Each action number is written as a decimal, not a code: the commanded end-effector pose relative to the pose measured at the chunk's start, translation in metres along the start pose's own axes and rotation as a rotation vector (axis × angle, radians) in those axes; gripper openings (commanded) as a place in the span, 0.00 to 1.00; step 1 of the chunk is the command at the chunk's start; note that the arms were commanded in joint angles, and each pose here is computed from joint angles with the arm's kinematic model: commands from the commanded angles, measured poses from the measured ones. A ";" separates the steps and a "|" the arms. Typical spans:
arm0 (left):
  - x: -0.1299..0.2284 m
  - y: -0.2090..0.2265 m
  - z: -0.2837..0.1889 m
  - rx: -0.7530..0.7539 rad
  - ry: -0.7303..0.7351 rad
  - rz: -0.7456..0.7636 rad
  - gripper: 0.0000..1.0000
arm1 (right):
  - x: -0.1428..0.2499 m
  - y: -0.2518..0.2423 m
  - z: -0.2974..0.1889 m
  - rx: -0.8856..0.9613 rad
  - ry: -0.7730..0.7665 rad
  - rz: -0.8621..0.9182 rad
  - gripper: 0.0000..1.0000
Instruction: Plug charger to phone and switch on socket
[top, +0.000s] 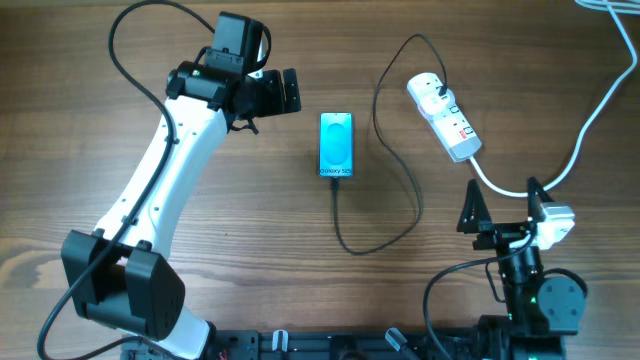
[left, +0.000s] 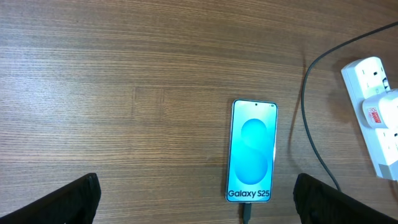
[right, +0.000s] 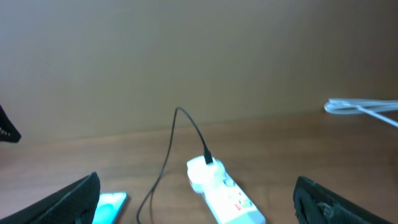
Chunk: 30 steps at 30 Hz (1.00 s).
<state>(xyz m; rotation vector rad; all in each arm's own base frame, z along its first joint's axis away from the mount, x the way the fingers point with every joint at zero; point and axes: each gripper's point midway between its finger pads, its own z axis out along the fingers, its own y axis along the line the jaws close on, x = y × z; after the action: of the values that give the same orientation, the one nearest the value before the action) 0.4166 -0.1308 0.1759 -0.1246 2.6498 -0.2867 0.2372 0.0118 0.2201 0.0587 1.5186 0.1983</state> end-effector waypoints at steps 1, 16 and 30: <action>-0.001 0.004 0.003 -0.015 -0.002 -0.011 1.00 | 0.012 0.004 0.003 -0.031 -0.019 -0.017 1.00; -0.001 0.004 0.003 -0.015 -0.002 -0.011 1.00 | 0.044 0.002 0.007 -0.049 0.045 -0.273 1.00; -0.001 0.004 0.003 -0.015 -0.002 -0.011 1.00 | 0.044 -0.006 0.007 -0.002 0.048 -0.214 1.00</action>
<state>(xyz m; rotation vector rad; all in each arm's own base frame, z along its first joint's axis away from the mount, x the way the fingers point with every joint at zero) 0.4167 -0.1308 0.1760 -0.1245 2.6494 -0.2868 0.2465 0.0161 0.1742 -0.1350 1.5706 0.0282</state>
